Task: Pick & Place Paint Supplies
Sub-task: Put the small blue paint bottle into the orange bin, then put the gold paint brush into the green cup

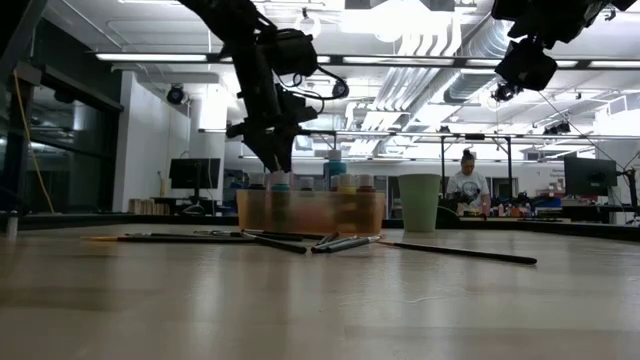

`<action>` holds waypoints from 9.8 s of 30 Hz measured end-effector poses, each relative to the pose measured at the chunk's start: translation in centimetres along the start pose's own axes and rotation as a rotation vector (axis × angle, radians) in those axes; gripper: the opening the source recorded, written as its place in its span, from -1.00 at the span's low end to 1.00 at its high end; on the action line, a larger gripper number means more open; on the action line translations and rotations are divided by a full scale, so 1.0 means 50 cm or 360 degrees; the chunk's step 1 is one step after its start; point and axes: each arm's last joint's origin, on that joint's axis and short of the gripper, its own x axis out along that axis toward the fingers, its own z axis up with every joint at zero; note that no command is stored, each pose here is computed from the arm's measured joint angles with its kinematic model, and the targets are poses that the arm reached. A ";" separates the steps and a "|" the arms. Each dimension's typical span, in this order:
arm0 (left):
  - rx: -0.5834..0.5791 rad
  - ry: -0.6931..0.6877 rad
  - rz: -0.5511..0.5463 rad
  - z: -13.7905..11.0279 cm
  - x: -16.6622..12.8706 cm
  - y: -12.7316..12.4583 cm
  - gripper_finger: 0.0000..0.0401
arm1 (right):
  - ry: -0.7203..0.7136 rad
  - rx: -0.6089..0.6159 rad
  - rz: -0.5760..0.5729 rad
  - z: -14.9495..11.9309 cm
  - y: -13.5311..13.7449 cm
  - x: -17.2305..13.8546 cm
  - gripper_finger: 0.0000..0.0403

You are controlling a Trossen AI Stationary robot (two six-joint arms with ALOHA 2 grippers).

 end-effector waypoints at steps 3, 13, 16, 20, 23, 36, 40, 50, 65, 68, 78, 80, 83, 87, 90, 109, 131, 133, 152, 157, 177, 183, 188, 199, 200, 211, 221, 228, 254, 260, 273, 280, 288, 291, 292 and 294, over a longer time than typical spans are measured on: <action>0.0033 -0.0026 -0.0004 0.013 -0.015 -0.002 -0.20 | -0.0029 0.0052 0.0014 0.004 0.002 0.000 0.09; 0.0138 -0.0251 -0.0116 0.075 -0.101 -0.009 -0.20 | -0.0170 0.0388 -0.0064 0.021 -0.001 0.007 0.09; 0.0177 -0.0362 -0.0202 0.076 -0.127 -0.016 -0.20 | -0.0174 0.0381 -0.0045 0.033 0.000 0.016 0.09; 0.0285 -0.0503 -0.0320 0.068 -0.161 -0.030 -0.20 | -0.0106 0.0403 -0.0076 0.062 0.001 0.041 0.09; 0.0398 -0.0605 -0.0384 0.052 -0.196 -0.035 -0.20 | -0.0064 0.0398 -0.0124 0.093 0.005 0.067 0.09; 0.0587 -0.0704 -0.0765 -0.067 -0.245 0.001 -0.20 | 0.0124 0.1019 -0.0624 0.190 -0.010 0.202 0.09; 0.0580 -0.0790 -0.0846 -0.112 -0.255 0.025 -0.20 | 0.0134 0.1362 -0.0765 0.184 -0.044 0.254 0.09; 0.0593 -0.0906 -0.0923 -0.183 -0.290 0.070 -0.20 | -0.0016 0.1723 -0.1061 0.152 -0.120 0.409 0.09; 0.0600 -0.0866 -0.0922 -0.201 -0.294 0.080 -0.20 | -0.0135 0.2080 -0.1375 0.111 -0.184 0.460 0.09; 0.0601 -0.0859 -0.0921 -0.202 -0.293 0.080 -0.20 | -0.0159 0.2140 -0.1391 0.107 -0.186 0.465 0.09; 0.0603 -0.0857 -0.0920 -0.202 -0.293 0.080 -0.20 | -0.0201 0.2241 -0.1421 0.095 -0.189 0.483 0.09; 0.0604 -0.0855 -0.0919 -0.202 -0.293 0.080 -0.20 | -0.0206 0.2261 -0.1428 0.091 -0.187 0.489 0.08; 0.0606 -0.0847 -0.0917 -0.203 -0.292 0.080 -0.20 | -0.0201 0.2268 -0.1422 0.088 -0.183 0.493 0.02; 0.0611 -0.0835 -0.0913 -0.204 -0.291 0.081 -0.20 | -0.0221 0.2274 -0.1442 0.084 -0.177 0.495 -0.10; 0.0632 -0.0842 -0.0908 -0.204 -0.291 0.081 -0.20 | -0.0201 0.2293 -0.1441 0.085 -0.182 0.493 -0.19; 0.0632 -0.0837 -0.0906 -0.204 -0.291 0.081 -0.20 | -0.0136 0.2338 -0.1365 0.090 -0.193 0.495 -0.30; 0.0636 -0.0798 -0.0894 -0.208 -0.289 0.082 -0.20 | -0.0009 0.2306 -0.1428 0.067 -0.207 0.515 -0.30; 0.0636 -0.0798 -0.0894 -0.208 -0.289 0.082 -0.20 | -0.0004 0.2297 -0.1428 0.067 -0.207 0.515 -0.30; 0.0635 -0.0791 -0.0890 -0.209 -0.288 0.083 -0.20 | 0.0029 0.2237 -0.1430 0.065 -0.207 0.514 -0.53; 0.0636 -0.0775 -0.0887 -0.210 -0.287 0.083 -0.20 | 0.0030 0.2227 -0.1426 0.065 -0.207 0.515 -0.53; 0.0638 -0.0756 -0.0883 -0.212 -0.286 0.083 -0.20 | 0.0019 0.2227 -0.1422 0.066 -0.208 0.515 -0.54; 0.0638 -0.0756 -0.0883 -0.212 -0.286 0.084 -0.20 | 0.0016 0.2229 -0.1421 0.066 -0.208 0.515 -0.54; 0.0637 -0.0756 -0.0883 -0.212 -0.286 0.084 -0.20 | 0.0017 0.2229 -0.1426 0.065 -0.208 0.515 -0.62; 0.0638 -0.0748 -0.0882 -0.213 -0.285 0.084 -0.20 | -0.0003 0.2220 -0.1427 0.065 -0.208 0.516 -0.97; 0.0639 -0.0742 -0.0880 -0.213 -0.285 0.084 -0.20 | -0.0004 0.2220 -0.1425 0.065 -0.208 0.517 -0.98; 0.0642 -0.0712 -0.0875 -0.216 -0.283 0.085 -0.20 | -0.0028 0.2104 -0.1417 0.076 -0.198 0.505 -0.98; 0.0642 -0.0708 -0.0873 -0.217 -0.282 0.085 -0.20 | -0.0208 0.1935 -0.1413 0.110 -0.167 0.459 -0.98; 0.0636 -0.0705 -0.0874 -0.217 -0.282 0.085 -0.20 | -0.0316 0.1770 -0.1397 0.132 -0.118 0.412 -0.98; 0.0599 -0.0692 -0.0868 -0.217 -0.282 0.086 -0.20 | -0.1376 0.0783 -0.2122 0.243 -0.066 0.113 -0.98; 0.0596 -0.0693 -0.0863 -0.217 -0.282 0.086 -0.20 | -0.1323 0.0774 -0.2269 0.263 -0.130 0.124 -0.98; 0.0548 -0.0690 -0.0835 -0.217 -0.281 0.087 -0.20 | -0.1014 0.0729 -0.2345 0.271 -0.250 0.194 -0.98; 0.0542 -0.0689 -0.0836 -0.217 -0.281 0.087 -0.20 | -0.0881 0.0717 -0.2311 0.258 -0.270 0.234 -0.98; 0.0542 -0.0688 -0.0836 -0.217 -0.281 0.087 -0.20 | -0.0813 0.0694 -0.2290 0.256 -0.272 0.238 -0.98; 0.0544 -0.0688 -0.0836 -0.217 -0.281 0.087 -0.20 | -0.0789 0.0706 -0.2243 0.255 -0.272 0.240 -0.94; 0.0544 -0.0688 -0.0836 -0.217 -0.281 0.087 -0.20 | -0.0779 0.0712 -0.2222 0.255 -0.272 0.241 -0.91; 0.0544 -0.0688 -0.0836 -0.217 -0.281 0.087 -0.20 | -0.0762 0.0719 -0.2199 0.254 -0.272 0.242 -0.83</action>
